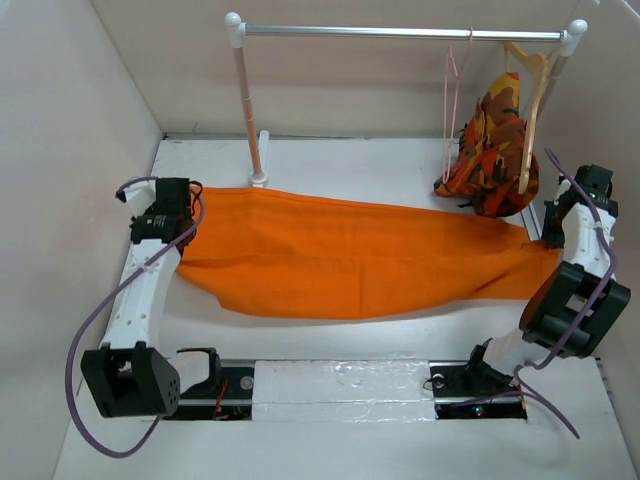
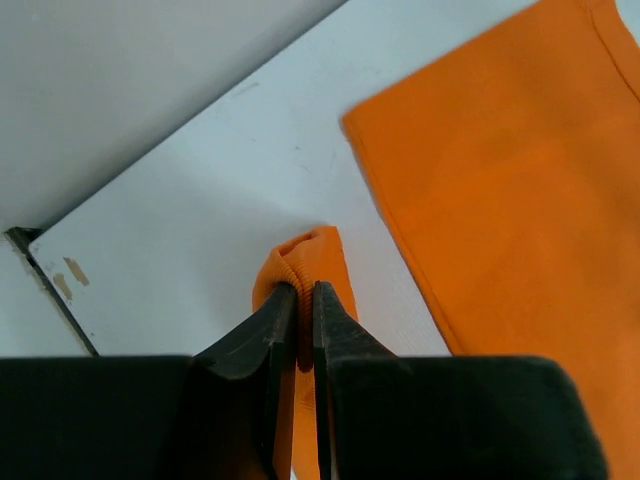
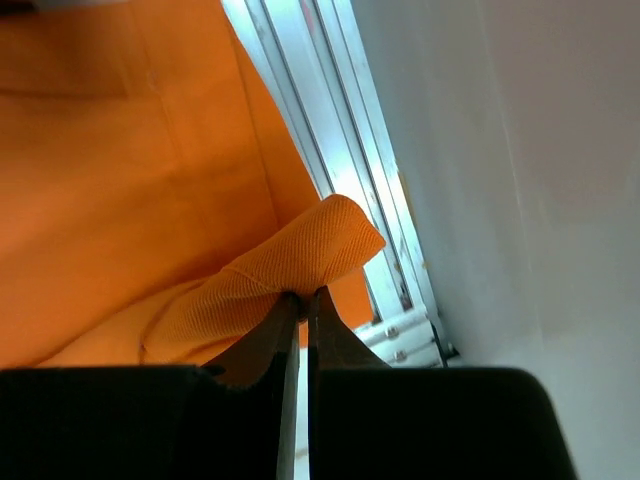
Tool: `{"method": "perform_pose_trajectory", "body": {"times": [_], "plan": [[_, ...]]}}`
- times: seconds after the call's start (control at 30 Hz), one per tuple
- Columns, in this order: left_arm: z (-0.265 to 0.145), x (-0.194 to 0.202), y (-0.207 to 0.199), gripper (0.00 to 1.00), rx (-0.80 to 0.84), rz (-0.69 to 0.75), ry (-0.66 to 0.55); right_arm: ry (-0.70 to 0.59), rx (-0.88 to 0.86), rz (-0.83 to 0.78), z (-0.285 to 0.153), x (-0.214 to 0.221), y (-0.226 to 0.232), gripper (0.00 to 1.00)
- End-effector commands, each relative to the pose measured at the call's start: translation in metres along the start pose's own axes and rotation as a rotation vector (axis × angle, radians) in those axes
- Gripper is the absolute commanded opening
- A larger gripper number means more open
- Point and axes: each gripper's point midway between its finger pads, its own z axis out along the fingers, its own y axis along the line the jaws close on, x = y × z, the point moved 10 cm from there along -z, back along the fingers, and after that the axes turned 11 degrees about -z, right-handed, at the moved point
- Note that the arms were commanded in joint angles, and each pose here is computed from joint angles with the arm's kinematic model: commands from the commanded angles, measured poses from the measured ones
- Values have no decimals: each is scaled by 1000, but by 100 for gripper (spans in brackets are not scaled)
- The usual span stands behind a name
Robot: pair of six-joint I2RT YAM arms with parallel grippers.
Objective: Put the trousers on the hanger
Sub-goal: Fold the trousers at the center of the board.
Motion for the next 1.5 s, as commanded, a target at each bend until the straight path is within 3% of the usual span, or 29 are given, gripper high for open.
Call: {"method": "perform_pose_trajectory", "body": {"times": [0.0,0.2,0.43,0.8,0.83,0.87,0.9,0.93,1.0,1.07,1.1,1.17,1.2,1.27,1.3,1.33,1.37,1.4,1.43,1.47], "plan": [[-7,-33,-12,2,-36,-86,-132,-206,30,26,-10,-45,-8,0],[6,-49,-40,0,-63,-81,-156,-228,-51,59,19,-63,-2,0],[31,-70,-82,0,-95,-56,-226,-281,-41,90,20,-75,-5,0],[113,-73,-182,2,-168,13,-193,-325,-109,93,56,-110,-16,3],[118,-70,-186,6,-172,24,-179,-339,-116,91,57,-116,-18,11],[126,-65,-192,20,-167,26,-159,-334,-130,96,60,-116,-20,19],[125,-67,-194,64,-152,37,-156,-333,-141,86,65,-117,-19,33],[126,-67,-198,77,-126,30,-151,-347,-156,81,67,-119,-19,54],[117,-70,-196,88,-101,8,-128,-350,-215,70,63,-119,-15,66],[99,-79,-189,89,-48,-30,-128,-360,-265,48,61,-109,-7,70],[102,-66,-179,89,-68,-11,-102,-367,-257,59,59,-102,-8,70],[78,-76,-163,88,-11,-71,-134,-483,-247,70,29,-95,-13,70],[85,-51,-146,86,-38,-27,-90,-465,-266,81,30,-80,-4,69],[69,-52,-127,85,36,-98,-87,-569,-226,82,-4,-73,-8,54],[81,-30,-107,83,8,-74,-32,-557,-245,88,-5,-61,3,48],[74,-30,-96,82,32,-114,-24,-579,-252,81,-13,-58,11,21],[81,-24,-83,81,45,-147,39,-665,-236,70,-37,-56,14,8],[91,-3,-65,80,11,-134,105,-690,-236,73,-44,-53,20,2],[92,-1,-56,80,24,-162,119,-677,-248,75,-42,-41,29,0],[100,0,-44,80,14,-205,150,-743,-263,54,-58,-38,34,0]]}}
